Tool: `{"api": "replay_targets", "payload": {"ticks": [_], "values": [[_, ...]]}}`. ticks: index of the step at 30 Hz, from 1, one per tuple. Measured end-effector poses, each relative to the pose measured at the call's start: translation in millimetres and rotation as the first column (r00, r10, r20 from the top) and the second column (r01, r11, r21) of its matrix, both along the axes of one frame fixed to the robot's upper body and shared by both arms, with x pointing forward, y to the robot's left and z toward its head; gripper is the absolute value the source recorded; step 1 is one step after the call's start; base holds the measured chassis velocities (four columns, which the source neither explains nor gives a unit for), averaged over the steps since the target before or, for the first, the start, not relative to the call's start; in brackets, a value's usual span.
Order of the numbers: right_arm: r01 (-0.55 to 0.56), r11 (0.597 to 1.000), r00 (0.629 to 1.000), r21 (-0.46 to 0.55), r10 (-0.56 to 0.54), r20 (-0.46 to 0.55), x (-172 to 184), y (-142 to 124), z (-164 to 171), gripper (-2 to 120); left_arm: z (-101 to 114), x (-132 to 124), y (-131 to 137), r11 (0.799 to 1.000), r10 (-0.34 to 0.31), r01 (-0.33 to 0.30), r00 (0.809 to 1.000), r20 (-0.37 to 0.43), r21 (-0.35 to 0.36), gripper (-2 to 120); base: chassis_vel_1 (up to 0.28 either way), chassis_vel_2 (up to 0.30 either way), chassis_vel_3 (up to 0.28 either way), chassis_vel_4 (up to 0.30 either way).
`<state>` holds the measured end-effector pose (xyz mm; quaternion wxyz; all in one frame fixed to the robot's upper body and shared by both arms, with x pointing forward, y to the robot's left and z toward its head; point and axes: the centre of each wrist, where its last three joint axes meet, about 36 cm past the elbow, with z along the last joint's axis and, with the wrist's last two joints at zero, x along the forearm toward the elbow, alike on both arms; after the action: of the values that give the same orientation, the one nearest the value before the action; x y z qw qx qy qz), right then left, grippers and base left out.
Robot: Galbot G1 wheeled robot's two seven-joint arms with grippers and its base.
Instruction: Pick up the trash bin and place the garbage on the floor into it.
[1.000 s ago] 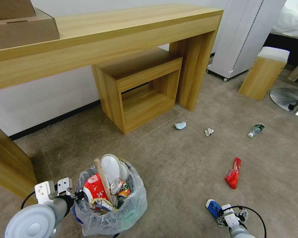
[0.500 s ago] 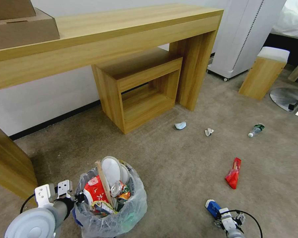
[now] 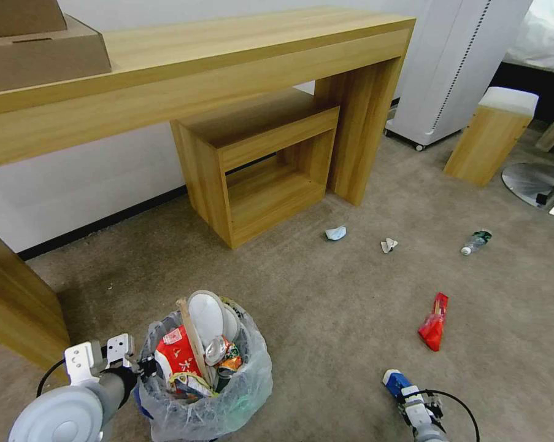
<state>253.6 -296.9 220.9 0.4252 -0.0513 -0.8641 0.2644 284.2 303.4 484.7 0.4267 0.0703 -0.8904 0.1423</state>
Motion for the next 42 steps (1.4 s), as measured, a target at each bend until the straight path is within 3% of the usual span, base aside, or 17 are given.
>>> {"api": "replay_targets", "payload": {"ticks": [11, 18, 20, 22, 23, 25, 26, 27, 29, 30, 31, 32, 33, 36, 37, 40, 42], "values": [[-0.010, 1.000, 1.000, 0.009, 0.010, 0.016, 2.7, -3.3, 4.0, 9, 0.1, 0.2, 0.4, 1.000, 0.005, -0.005, 1.000, 0.000, -0.002, 0, 0.000, 0.000, 0.000, 0.000], [-0.023, 0.999, 0.999, 0.028, 0.021, 0.045, 6.6, -4.4, 8.3, 0, 0.3, 0.4, 0.8, 1.000, 0.006, -0.006, 1.000, 0.000, -0.001, 0, 0.000, 0.000, 0.000, 0.000], [-0.044, 0.997, 0.994, 0.065, 0.038, 0.098, 15.7, -4.5, 18.1, 0, 1.2, 0.5, 0.3, 1.000, 0.004, -0.004, 1.000, 0.002, -0.004, 0, 0.000, 0.000, 0.000, 0.000], [-0.174, 0.958, 0.953, 0.229, 0.106, 0.283, 54.0, -9.4, 52.2, 0, 5.4, 0.0, -0.7, 1.000, 0.004, -0.004, 1.000, -0.002, -0.012, 0, 0.000, 0.000, 0.000, 0.000], [-0.174, 0.958, 0.953, 0.229, 0.106, 0.283, 54.0, -9.4, 52.2, 0, 5.4, 0.0, -0.7, 1.000, 0.004, -0.004, 1.000, -0.002, -0.012, 0, 0.000, 0.000, 0.000, 0.000], [-0.434, 0.847, 0.817, 0.308, 0.227, 0.530, 96.2, -13.3, 89.4, 0, 10.2, -0.7, -1.2, 1.000, 0.000, 0.000, 1.000, -0.007, -0.018, 0, 0.000, 0.000, 0.000, 0.000], [-0.434, 0.847, 0.817, 0.308, 0.227, 0.530, 96.2, -13.3, 89.4, 0, 10.2, -0.7, -1.2, 1.000, 0.000, 0.000, 1.000, -0.007, -0.018, 0, 0.000, 0.000, 0.000, 0.000], [-0.539, 0.785, 0.746, 0.306, 0.275, 0.607, 109.9, -11.9, 105.0, 0, 12.8, -0.1, -1.4, 1.000, 0.004, -0.004, 1.000, -0.009, -0.023, 0, 0.000, 0.000, 0.000, 0.000], [-0.742, 0.608, 0.575, 0.283, 0.361, 0.734, 133.3, -1.0, 138.2, 0, 17.4, 0.6, -3.1, 0.999, 0.005, -0.005, 1.000, -0.007, -0.039, 0, 0.000, 0.000, 0.000, 0.000], [-0.742, 0.608, 0.575, 0.283, 0.361, 0.734, 133.3, -1.0, 138.2, 0, 17.4, 0.6, -3.1, 0.999, 0.005, -0.005, 1.000, -0.007, -0.039, 0, 0.000, 0.000, 0.000, 0.000], [-0.841, 0.475, 0.469, 0.259, 0.400, 0.788, 142.4, 8.8, 150.8, 0, 19.3, 0.8, -4.8, 0.999, 0.004, -0.004, 1.000, -0.006, -0.048, 0, 0.000, 0.000, 0.000, 0.000], [-0.890, 0.388, 0.404, 0.240, 0.425, 0.810, 147.5, 15.4, 157.6, 0, 20.3, 0.7, -5.8, 0.999, 0.004, -0.005, 1.000, -0.007, -0.054, 0, 0.000, 0.000, 0.000, 0.000], [-0.890, 0.388, 0.404, 0.240, 0.425, 0.810, 147.5, 15.4, 157.6, 0, 20.3, 0.7, -5.8, 0.999, 0.004, -0.005, 1.000, -0.007, -0.054, 0, 0.000, 0.000, 0.000, 0.000], [-0.959, 0.175, 0.279, 0.222, 0.458, 0.844, 153.7, 37.1, 166.4, 0, 22.1, 0.4, -7.2, 0.997, 0.007, -0.008, 1.000, -0.009, -0.073, 0, 0.000, 0.000, 0.000, 0.000], [-0.959, 0.175, 0.279, 0.222, 0.458, 0.844, 153.7, 37.1, 166.4, 0, 22.1, 0.4, -7.2, 0.997, 0.007, -0.008, 1.000, -0.009, -0.073, 0, 0.000, 0.000, 0.000, 0.000], [-0.970, 0.096, 0.242, 0.223, 0.448, 0.861, 153.3, 54.9, 168.7, 0, 21.1, 0.2, -8.3, 0.997, 0.010, -0.011, 1.000, -0.010, -0.080, 0, 0.000, 0.000, 0.000, 0.000], [-0.972, 0.075, 0.231, 0.221, 0.444, 0.866, 154.0, 61.5, 170.4, 0, 19.7, 0.0, -9.2, 0.996, 0.013, -0.014, 1.000, -0.012, -0.084, 0, 0.000, 0.000, 0.000, 0.000]]}}
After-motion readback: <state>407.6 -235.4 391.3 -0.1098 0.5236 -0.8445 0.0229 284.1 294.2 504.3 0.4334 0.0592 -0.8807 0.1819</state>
